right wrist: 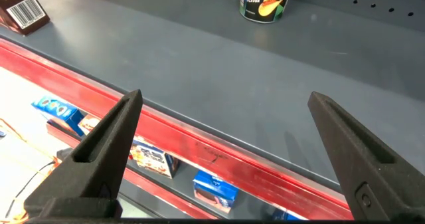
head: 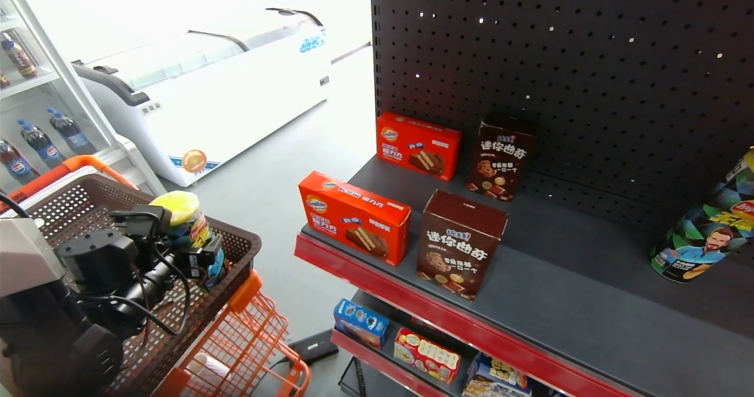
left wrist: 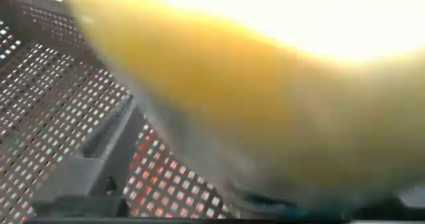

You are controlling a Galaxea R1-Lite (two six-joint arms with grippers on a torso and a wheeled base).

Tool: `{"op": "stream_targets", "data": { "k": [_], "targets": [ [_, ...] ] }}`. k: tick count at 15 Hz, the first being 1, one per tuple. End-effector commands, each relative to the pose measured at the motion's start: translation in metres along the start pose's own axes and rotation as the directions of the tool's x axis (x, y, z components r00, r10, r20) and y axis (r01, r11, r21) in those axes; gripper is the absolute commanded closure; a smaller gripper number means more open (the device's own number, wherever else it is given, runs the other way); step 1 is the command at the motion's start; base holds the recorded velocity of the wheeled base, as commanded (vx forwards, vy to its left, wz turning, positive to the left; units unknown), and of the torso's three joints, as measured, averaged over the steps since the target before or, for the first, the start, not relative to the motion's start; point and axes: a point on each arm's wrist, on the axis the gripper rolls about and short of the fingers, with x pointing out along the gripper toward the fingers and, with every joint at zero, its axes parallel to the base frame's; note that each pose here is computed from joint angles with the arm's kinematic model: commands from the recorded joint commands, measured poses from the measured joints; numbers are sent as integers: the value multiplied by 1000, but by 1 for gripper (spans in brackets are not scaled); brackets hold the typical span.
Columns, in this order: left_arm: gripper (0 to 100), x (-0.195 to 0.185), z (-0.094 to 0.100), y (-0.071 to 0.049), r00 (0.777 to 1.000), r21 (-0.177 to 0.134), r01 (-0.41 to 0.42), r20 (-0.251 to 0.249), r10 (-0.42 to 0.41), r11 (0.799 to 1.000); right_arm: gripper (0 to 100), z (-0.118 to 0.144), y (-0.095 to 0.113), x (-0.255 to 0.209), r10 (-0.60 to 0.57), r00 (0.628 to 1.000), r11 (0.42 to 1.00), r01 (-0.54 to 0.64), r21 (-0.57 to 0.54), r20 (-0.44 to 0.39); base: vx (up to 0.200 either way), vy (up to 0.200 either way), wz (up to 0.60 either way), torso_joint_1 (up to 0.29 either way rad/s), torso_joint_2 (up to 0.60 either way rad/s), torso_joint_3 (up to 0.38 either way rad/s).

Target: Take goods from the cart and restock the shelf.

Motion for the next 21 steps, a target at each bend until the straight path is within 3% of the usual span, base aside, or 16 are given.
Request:
{"op": "stream_targets", "data": {
  "k": [1, 6, 9, 10, 11, 12, 13, 14, 16, 18, 20, 21],
  "targets": [
    [100, 11, -10, -7, 1000, 4, 19, -15, -19, 1000, 0, 0, 0, 0, 0, 1000, 1000, 0, 0, -1, 0, 0, 0, 0, 0, 0],
    [100, 12, -7, -11, 1000, 3, 28, -4, -28, 1000, 0, 0, 0, 0, 0, 1000, 1000, 0, 0, 1, 0, 0, 0, 0, 0, 0],
    [100, 10, 12, -7, 997, -7, 17, 76, -16, 1000, 0, 0, 0, 0, 0, 1000, 1000, 0, 0, -2, 0, 0, 0, 0, 0, 0],
    [100, 9, 23, -6, 993, -8, 17, 116, -16, 1000, 0, 0, 0, 0, 0, 1000, 1000, 0, 0, 1, 0, 0, 0, 0, 0, 0],
    [100, 8, 56, 0, 974, -8, -1, 228, 2, 1000, 0, 0, 0, 0, 0, 1000, 1000, 0, 0, -1, 0, 0, 0, 0, 0, 0],
    [100, 5, 83, 5, 955, -11, -12, 295, 15, 1000, 0, 0, 0, 0, 0, 1000, 1000, 0, 0, -1, 0, 0, 0, 0, 0, 0],
    [100, 2, 93, 6, 950, -9, -15, 311, 17, 1000, 0, 0, 0, 0, 0, 1000, 1000, 0, 0, -1, 0, 0, 0, 0, 0, 0],
    [100, -19, 118, 9, 944, 2, 7, 331, -7, 1000, 0, 0, 0, 0, 0, 1000, 1000, 0, 0, -1, 0, 0, 0, 0, 0, 0],
    [100, -58, 127, 2, 951, 30, 122, 283, -126, 992, 0, 0, 0, 0, 0, 1000, 1000, 0, 0, -1, 0, 0, 0, 0, 0, 0],
    [100, -76, 135, -7, 934, 43, 172, 312, -177, 984, 0, 0, 0, 0, 0, 1000, 1000, 0, 0, 1, 0, 0, 0, 0, 0, 0],
    [100, -99, 152, -23, 896, 54, 246, 367, -249, 968, 0, 0, 0, 0, 0, 1000, 1000, 0, 0, 1, 0, 0, 0, 0, 0, 0],
    [100, -105, 152, -27, 901, 53, 270, 338, -272, 961, 0, 0, 0, 0, 0, 1000, 1000, 0, 0, -1, 0, 0, 0, 0, 0, 0]
  ]
}}
